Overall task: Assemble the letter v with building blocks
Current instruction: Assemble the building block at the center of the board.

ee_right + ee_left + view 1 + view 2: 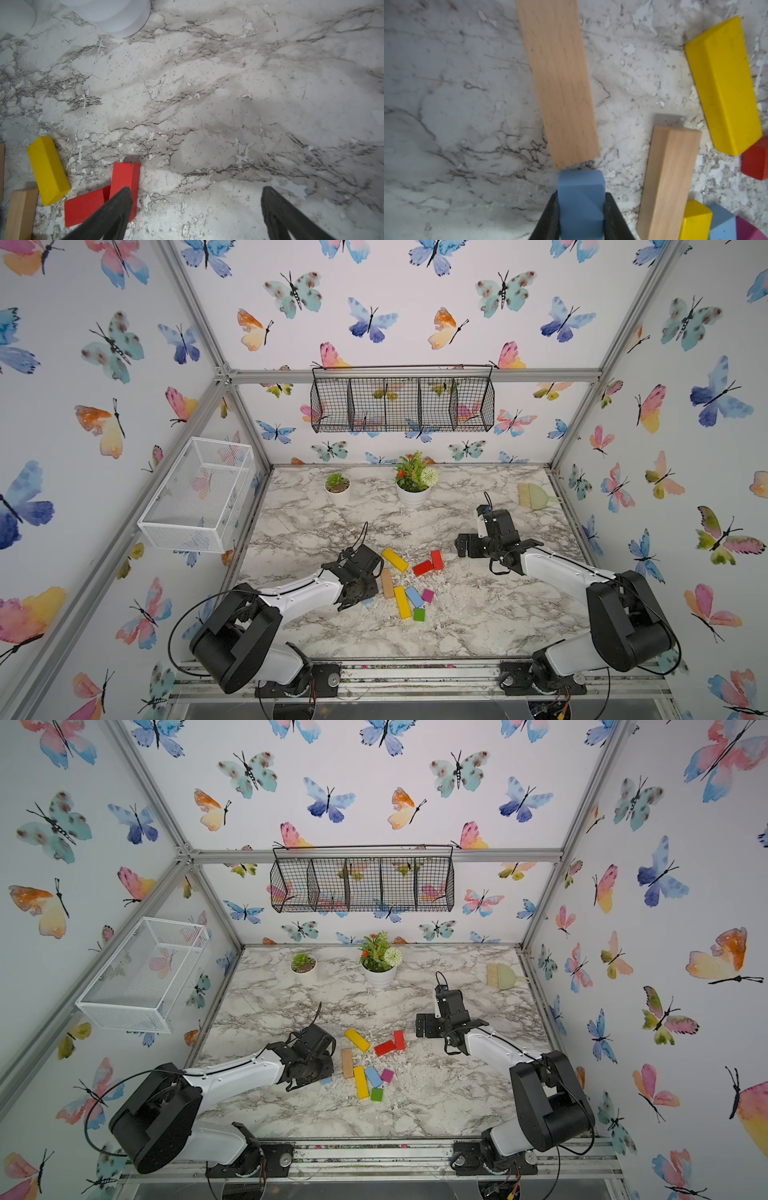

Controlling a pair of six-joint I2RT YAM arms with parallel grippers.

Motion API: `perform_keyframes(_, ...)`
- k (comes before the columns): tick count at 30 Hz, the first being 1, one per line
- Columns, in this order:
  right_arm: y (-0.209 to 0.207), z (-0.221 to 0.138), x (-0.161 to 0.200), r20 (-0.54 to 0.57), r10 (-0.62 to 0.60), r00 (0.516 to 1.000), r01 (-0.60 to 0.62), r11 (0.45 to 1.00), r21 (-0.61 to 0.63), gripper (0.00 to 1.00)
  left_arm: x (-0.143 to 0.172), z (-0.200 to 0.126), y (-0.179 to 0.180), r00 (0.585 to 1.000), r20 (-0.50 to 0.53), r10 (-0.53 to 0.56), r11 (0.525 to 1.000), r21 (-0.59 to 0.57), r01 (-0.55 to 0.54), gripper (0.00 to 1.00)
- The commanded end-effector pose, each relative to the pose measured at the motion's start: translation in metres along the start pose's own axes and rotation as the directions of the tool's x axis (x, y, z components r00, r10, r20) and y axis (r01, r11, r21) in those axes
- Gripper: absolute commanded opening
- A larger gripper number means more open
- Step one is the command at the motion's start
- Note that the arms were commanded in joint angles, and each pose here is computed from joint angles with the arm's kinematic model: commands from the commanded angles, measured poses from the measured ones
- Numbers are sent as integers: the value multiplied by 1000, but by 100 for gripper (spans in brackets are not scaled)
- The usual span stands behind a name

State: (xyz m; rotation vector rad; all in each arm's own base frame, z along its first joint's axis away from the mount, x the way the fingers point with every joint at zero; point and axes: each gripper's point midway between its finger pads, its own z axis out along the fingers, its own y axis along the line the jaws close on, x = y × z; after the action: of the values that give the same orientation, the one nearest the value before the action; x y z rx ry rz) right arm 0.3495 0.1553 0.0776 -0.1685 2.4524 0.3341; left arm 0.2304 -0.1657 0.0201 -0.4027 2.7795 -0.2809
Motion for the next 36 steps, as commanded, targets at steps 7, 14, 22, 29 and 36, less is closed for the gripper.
perform_keyframes(7, 5, -3, -4, 10, -18, 1000, 18, 1000, -13, 98, 9, 11, 16, 999, -42, 10, 998, -65, -12, 22)
perform_keyframes(14, 5, -1, -2, 5, -18, 1000, 18, 1000, -12, 98, 9, 13, 20, 999, -44, 9, 997, -79, -12, 23)
perform_keyframes(22, 5, 0, -2, 2, -17, 1000, 17, 1000, -13, 98, 10, 14, 23, 999, -48, 12, 995, -95, -17, 28)
perform_keyframes(29, 5, 1, -1, 0, -17, 1000, 17, 1000, -12, 98, 11, 13, 26, 999, -45, 7, 994, -105, -11, 34)
perform_keyframes(36, 4, 1, 0, -3, -16, 1000, 16, 1000, -11, 98, 10, 9, 28, 999, -34, 4, 994, -108, -7, 39)
